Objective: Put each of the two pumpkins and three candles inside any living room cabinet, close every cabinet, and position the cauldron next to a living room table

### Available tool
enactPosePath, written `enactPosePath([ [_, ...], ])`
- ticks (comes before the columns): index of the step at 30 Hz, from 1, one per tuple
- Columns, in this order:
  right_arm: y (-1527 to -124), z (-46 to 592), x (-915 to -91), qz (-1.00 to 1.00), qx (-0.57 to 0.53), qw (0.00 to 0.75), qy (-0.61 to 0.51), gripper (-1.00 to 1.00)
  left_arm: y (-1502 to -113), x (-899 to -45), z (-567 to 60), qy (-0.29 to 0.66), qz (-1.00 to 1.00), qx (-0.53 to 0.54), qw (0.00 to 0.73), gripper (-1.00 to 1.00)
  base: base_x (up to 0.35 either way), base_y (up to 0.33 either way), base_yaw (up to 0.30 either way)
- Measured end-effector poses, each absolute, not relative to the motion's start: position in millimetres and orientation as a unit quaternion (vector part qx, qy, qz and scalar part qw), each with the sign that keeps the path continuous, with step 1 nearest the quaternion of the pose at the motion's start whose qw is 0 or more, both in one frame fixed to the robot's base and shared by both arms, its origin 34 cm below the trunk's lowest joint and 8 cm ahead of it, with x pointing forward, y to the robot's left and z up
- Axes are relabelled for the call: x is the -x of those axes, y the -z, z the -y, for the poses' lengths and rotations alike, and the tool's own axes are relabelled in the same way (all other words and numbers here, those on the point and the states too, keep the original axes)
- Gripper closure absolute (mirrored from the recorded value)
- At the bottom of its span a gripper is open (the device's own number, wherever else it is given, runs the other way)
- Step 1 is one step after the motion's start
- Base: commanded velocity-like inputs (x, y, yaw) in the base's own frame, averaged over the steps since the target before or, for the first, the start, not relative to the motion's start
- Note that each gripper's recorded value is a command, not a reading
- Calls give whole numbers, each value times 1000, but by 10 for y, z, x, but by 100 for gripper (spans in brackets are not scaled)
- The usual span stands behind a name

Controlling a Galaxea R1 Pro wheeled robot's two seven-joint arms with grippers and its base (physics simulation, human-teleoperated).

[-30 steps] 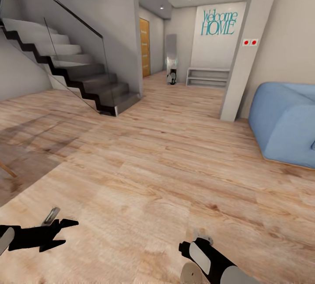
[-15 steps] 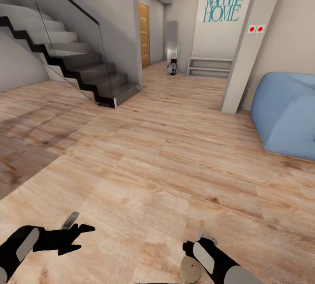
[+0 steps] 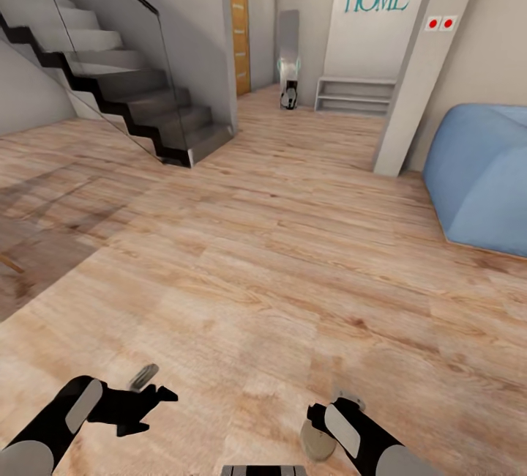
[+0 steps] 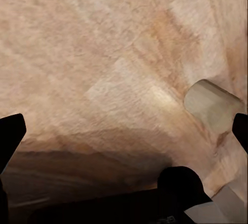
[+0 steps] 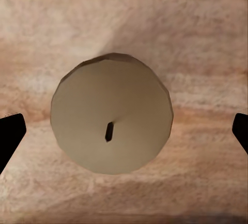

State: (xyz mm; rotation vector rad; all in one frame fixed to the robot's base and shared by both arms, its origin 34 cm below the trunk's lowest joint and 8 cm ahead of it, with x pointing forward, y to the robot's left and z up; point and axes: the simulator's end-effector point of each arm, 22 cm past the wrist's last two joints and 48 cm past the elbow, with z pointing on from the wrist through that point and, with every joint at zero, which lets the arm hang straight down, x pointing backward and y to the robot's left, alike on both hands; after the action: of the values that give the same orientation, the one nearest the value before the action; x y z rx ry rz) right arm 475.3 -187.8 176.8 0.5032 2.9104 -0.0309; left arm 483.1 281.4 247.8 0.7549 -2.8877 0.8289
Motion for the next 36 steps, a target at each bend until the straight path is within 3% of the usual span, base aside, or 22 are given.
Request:
enactPosePath([
  [11,-1622,1837,-4638,-983,-169,76,9,-100,-2892,-5089,-2351,-437,864,-249,4,-100,0,0,0],
  [36,-1428,1809,-4610,-982,-170,85,-1,-100,-2712,-5009,-2481,-435,861,-263,18,-100,0,0,0],
])
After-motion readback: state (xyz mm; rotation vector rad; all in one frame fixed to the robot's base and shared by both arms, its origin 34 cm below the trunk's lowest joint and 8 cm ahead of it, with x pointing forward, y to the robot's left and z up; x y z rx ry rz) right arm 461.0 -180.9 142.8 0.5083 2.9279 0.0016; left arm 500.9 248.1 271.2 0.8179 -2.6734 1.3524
